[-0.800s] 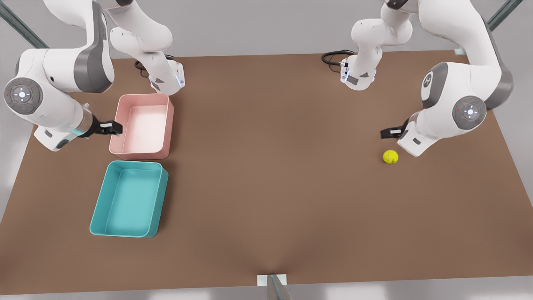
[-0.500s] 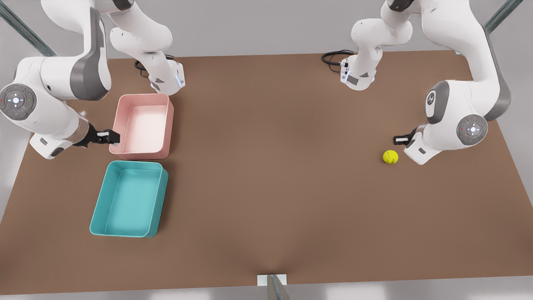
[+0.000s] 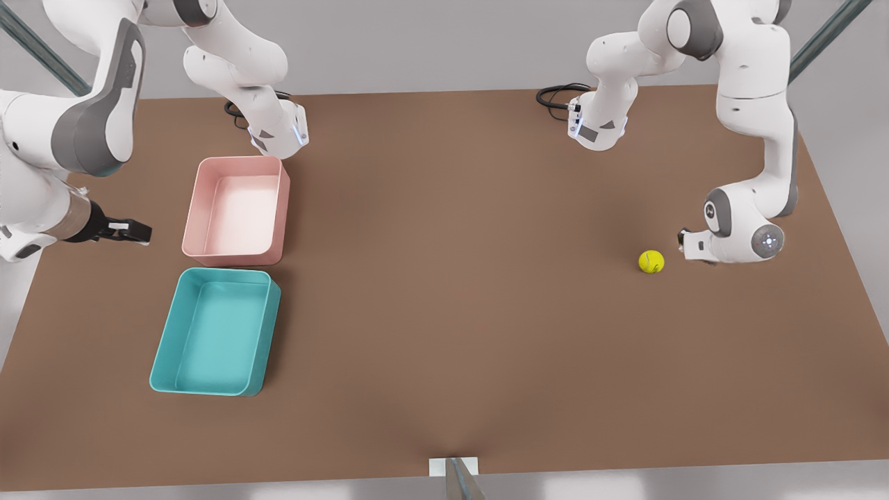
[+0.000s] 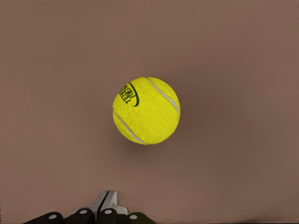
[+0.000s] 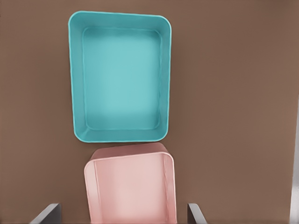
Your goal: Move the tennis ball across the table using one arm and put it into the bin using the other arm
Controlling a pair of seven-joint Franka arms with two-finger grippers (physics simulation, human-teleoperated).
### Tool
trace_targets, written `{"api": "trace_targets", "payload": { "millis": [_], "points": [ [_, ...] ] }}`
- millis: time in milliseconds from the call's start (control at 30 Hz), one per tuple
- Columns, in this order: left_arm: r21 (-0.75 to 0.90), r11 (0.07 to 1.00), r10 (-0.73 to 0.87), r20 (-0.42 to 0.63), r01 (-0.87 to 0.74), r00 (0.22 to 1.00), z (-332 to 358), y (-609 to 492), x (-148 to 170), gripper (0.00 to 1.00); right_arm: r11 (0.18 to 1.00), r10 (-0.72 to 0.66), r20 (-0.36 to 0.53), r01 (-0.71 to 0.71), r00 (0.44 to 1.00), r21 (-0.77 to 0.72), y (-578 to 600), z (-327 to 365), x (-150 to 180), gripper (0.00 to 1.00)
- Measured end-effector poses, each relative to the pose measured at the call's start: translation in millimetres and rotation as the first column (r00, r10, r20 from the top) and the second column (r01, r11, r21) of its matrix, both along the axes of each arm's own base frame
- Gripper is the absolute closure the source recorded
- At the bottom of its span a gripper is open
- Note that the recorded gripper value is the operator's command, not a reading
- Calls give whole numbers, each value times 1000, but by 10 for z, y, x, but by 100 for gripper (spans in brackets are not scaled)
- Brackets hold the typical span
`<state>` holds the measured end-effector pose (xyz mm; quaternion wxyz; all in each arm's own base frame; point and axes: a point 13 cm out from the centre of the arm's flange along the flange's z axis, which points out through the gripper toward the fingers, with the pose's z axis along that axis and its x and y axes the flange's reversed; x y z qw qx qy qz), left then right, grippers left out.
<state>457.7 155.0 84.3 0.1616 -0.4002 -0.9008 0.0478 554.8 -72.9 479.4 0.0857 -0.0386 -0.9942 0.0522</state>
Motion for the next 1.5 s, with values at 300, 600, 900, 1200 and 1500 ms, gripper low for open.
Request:
{"api": "trace_targets", "payload": {
  "millis": [300, 600, 900, 1200, 1500],
  "points": [
    [-59, 931, -356, 69, 360, 932, -182, 17, 19, 79, 1000, 5, -9, -5, 1000, -1, -11, -18, -4, 0],
    [-76, 937, -342, 3, 341, 940, -269, -44, -131, 79, 1000, 11, -12, -11, 1000, 0, -2, -26, -1, 0],
    [-48, 926, -373, 33, 375, 927, -242, -17, 207, 79, 1000, 13, -16, -13, 1000, 2, -2, -34, -9, 0],
    [-101, 857, -504, 48, 506, 863, -362, -34, 206, 79, 1000, 12, -23, -12, 1000, 3, -9, -42, -26, 0],
    [-139, 827, -546, 29, 544, 837, -394, -186, 138, 79, 1000, 13, -26, -13, 1000, 3, -8, -43, -32, 0]
  ]
}}
